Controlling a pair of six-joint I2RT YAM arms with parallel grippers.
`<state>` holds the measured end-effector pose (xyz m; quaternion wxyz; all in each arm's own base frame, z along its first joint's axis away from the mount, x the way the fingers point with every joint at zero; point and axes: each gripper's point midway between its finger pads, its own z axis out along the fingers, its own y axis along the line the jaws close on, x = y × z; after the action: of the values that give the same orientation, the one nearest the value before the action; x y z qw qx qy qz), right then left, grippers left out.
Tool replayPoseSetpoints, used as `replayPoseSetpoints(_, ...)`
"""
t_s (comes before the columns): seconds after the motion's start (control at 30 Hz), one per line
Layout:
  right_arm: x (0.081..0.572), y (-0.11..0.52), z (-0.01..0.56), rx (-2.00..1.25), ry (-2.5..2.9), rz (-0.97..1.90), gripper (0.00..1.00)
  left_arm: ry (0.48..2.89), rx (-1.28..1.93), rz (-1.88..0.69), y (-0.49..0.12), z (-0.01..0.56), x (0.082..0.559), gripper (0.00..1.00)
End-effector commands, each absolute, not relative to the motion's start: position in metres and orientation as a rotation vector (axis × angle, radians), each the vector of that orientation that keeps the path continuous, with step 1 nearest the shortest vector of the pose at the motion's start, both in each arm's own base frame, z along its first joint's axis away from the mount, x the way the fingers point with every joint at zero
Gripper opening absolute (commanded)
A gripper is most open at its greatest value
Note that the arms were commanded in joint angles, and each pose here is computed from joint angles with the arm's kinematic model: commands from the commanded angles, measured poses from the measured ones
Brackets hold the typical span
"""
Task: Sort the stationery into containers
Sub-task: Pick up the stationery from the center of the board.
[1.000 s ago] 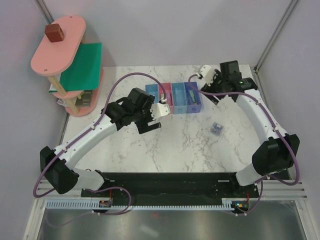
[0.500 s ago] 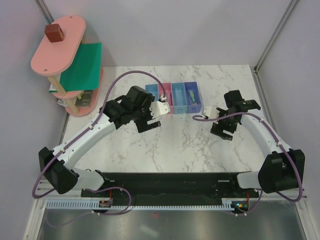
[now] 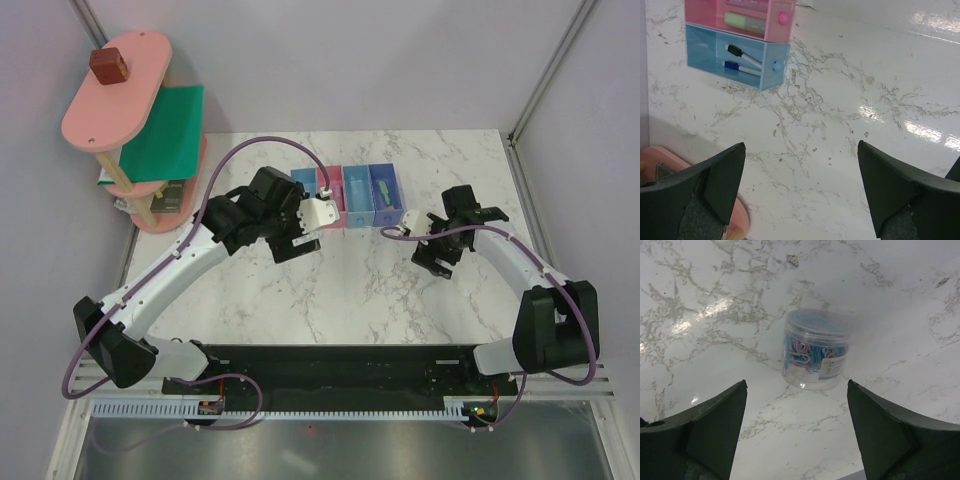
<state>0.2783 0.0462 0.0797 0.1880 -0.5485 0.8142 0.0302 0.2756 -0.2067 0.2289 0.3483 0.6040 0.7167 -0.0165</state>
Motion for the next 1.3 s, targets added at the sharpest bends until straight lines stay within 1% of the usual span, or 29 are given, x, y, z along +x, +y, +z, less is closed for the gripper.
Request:
replayPoseSetpoints(0.0, 0.297, 0.056, 0.073, -1.485, 2.257, 0.105, 0.88, 1.809, 1.564, -0.008, -0.202, 0.251, 0.276, 1.00)
replayPoseSetpoints(0.3, 0.310, 0.053, 0.048, -1.432, 2.313, 0.118, 0.88, 1.807, 1.559, 0.000, -0.200, 0.256, 0.275, 1.00)
replayPoseSetpoints(0.4, 0.312, 0.049, 0.044, -1.414, 2.326, 0.110, 0.87, 1.805, 1.559, 0.002, -0.199, 0.257, 0.274, 1.00)
replayPoseSetpoints(0.5, 0.312, 0.047, 0.043, -1.406, 2.334, 0.110, 0.82, 1.798, 1.559, 0.006, -0.198, 0.259, 0.274, 1.00)
replayPoseSetpoints(0.6, 0.308, 0.045, 0.041, -1.402, 2.341, 0.109, 0.74, 1.795, 1.559, 0.007, -0.198, 0.260, 0.274, 1.00)
replayPoseSetpoints(0.7, 0.306, 0.043, 0.041, -1.400, 2.347, 0.102, 0.43, 1.792, 1.560, 0.006, -0.198, 0.260, 0.274, 1.00)
replayPoseSetpoints(0.73, 0.305, 0.042, 0.042, -1.404, 2.346, 0.097, 0.28, 1.793, 1.563, 0.007, -0.198, 0.260, 0.274, 1.00)
replayPoseSetpoints(0.8, 0.302, 0.041, 0.042, -1.410, 2.353, 0.095, 0.18, 1.793, 1.561, 0.006, -0.199, 0.260, 0.275, 1.00)
replayPoseSetpoints(0.87, 0.299, 0.040, 0.043, -1.419, 2.355, 0.094, 0.17, 1.800, 1.560, 0.004, -0.200, 0.258, 0.276, 1.00)
replayPoseSetpoints(1.0, 0.295, 0.039, 0.051, -1.428, 2.344, 0.086, 0.11, 1.807, 1.559, -0.015, -0.203, 0.256, 0.276, 1.00)
replayPoseSetpoints(1.13, 0.292, 0.039, 0.073, -1.427, 2.307, 0.065, 0.14, 1.813, 1.550, -0.047, -0.210, 0.253, 0.278, 1.00)
replayPoseSetpoints(1.27, 0.297, 0.040, 0.105, -1.423, 2.240, 0.030, 0.14, 1.822, 1.541, -0.086, -0.218, 0.250, 0.280, 1.00)
